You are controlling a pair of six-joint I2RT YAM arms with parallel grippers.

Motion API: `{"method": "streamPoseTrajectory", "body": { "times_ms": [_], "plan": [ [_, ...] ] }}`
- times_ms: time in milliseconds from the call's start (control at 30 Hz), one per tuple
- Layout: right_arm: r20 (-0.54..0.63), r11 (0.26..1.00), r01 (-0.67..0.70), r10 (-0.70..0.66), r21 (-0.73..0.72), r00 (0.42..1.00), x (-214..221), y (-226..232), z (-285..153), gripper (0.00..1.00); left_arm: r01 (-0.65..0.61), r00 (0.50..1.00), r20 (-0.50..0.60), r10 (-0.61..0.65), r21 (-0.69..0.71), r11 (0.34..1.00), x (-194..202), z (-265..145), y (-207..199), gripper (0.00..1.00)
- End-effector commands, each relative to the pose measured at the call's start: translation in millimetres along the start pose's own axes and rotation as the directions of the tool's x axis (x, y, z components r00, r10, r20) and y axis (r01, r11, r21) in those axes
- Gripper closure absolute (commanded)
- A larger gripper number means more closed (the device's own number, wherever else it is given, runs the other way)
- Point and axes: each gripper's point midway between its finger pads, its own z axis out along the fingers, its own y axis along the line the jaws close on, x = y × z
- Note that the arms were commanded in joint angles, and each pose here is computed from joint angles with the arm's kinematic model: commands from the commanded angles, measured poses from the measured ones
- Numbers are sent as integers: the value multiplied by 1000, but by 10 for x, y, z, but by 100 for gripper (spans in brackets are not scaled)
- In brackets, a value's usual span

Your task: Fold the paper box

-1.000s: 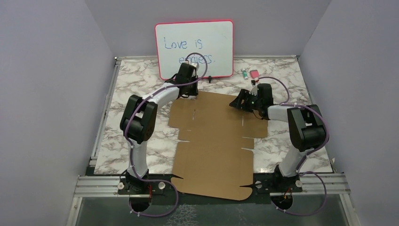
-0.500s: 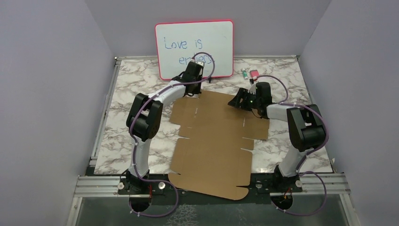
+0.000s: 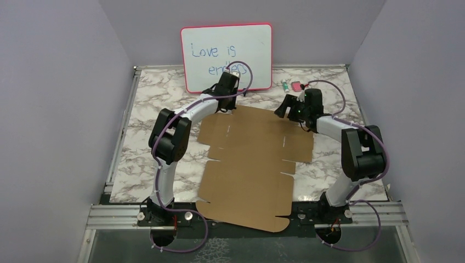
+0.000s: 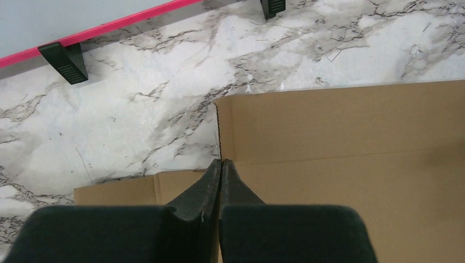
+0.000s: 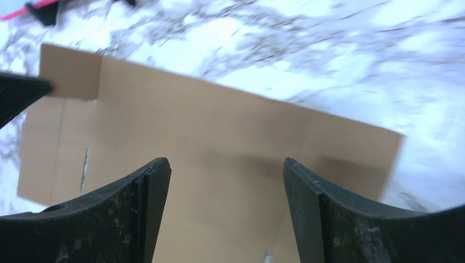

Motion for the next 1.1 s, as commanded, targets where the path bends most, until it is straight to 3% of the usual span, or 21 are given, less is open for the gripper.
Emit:
{"method": "streamPoseTrajectory", "body": {
  "times_ms": [0, 200, 600, 833, 1067],
  "plan": [
    [50, 992, -14, 8, 127, 999, -210, -370, -173, 19, -32, 999, 37, 34, -48, 998, -128, -151, 79, 100],
    [27, 987, -91, 88, 131, 996, -168, -615, -202, 17, -42, 999, 30, 44, -77, 996, -75, -183, 147, 100],
    [-105, 983, -171, 178, 72, 979, 90, -621, 31, 17, -46, 999, 13, 47, -87, 995, -2, -171, 174, 100],
    [-86, 981, -134, 123, -141, 989, -86, -222, -8, 26, -44, 999, 11, 45, -81, 996, 4, -171, 165, 100],
    [-46, 975, -89, 81, -204, 996, -341, 11, -55, 27, -48, 999, 15, 50, -100, 994, -5, -194, 202, 100]
  ]
}}
